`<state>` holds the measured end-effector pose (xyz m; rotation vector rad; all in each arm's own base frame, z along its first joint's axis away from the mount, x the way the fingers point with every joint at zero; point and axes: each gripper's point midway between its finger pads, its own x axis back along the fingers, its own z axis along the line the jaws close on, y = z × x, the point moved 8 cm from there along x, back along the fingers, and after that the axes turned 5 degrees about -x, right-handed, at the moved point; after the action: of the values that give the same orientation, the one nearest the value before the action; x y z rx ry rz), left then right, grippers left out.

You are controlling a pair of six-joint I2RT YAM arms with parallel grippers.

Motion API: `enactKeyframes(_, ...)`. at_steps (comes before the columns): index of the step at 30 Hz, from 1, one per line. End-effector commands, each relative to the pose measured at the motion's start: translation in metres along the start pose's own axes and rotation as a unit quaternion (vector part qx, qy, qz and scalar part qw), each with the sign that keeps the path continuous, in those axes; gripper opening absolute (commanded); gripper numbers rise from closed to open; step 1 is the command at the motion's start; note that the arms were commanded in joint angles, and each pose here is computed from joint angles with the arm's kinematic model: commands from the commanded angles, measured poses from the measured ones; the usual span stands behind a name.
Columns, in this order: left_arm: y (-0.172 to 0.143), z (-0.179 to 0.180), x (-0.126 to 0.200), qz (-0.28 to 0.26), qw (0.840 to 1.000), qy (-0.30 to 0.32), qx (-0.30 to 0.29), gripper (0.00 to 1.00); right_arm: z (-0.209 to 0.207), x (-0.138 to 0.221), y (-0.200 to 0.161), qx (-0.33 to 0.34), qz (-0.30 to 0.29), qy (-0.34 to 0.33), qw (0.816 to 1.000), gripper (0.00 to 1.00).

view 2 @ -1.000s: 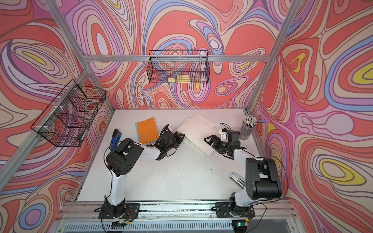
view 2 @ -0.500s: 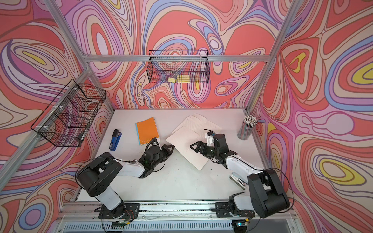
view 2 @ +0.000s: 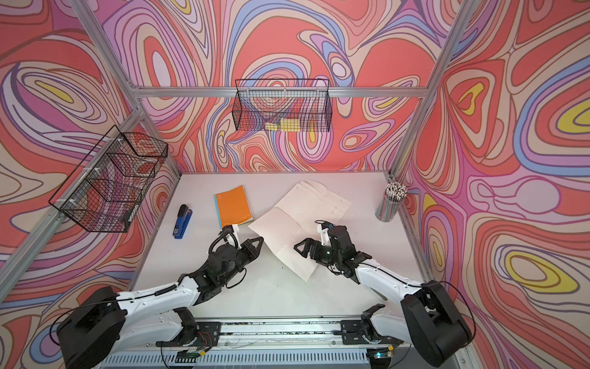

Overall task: Close the notebook
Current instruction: Close the notebook at the center of the board.

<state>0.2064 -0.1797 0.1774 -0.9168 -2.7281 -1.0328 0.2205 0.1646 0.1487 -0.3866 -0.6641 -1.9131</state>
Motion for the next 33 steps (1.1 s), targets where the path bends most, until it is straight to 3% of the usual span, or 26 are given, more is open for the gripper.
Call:
enactKeyframes(1, -0.002, 0.021, 0.019, 0.003, 0.996, 0.066, -0.053, 0.00, -0.006, 0.004, -0.007, -0.015, -0.019, -0.014, 1.000, 0.98)
enactKeyframes(17, -0.011, 0.030, 0.056, 0.012, 0.989, 0.092, -0.115, 0.00, -0.008, -0.040, -0.030, -0.009, 0.023, -0.016, 1.000, 0.98)
enactKeyframes(33, -0.045, 0.005, 0.048, 0.046, 0.967, 0.072, -0.240, 0.00, -0.044, -0.059, -0.044, -0.021, 0.028, -0.036, 0.999, 0.98)
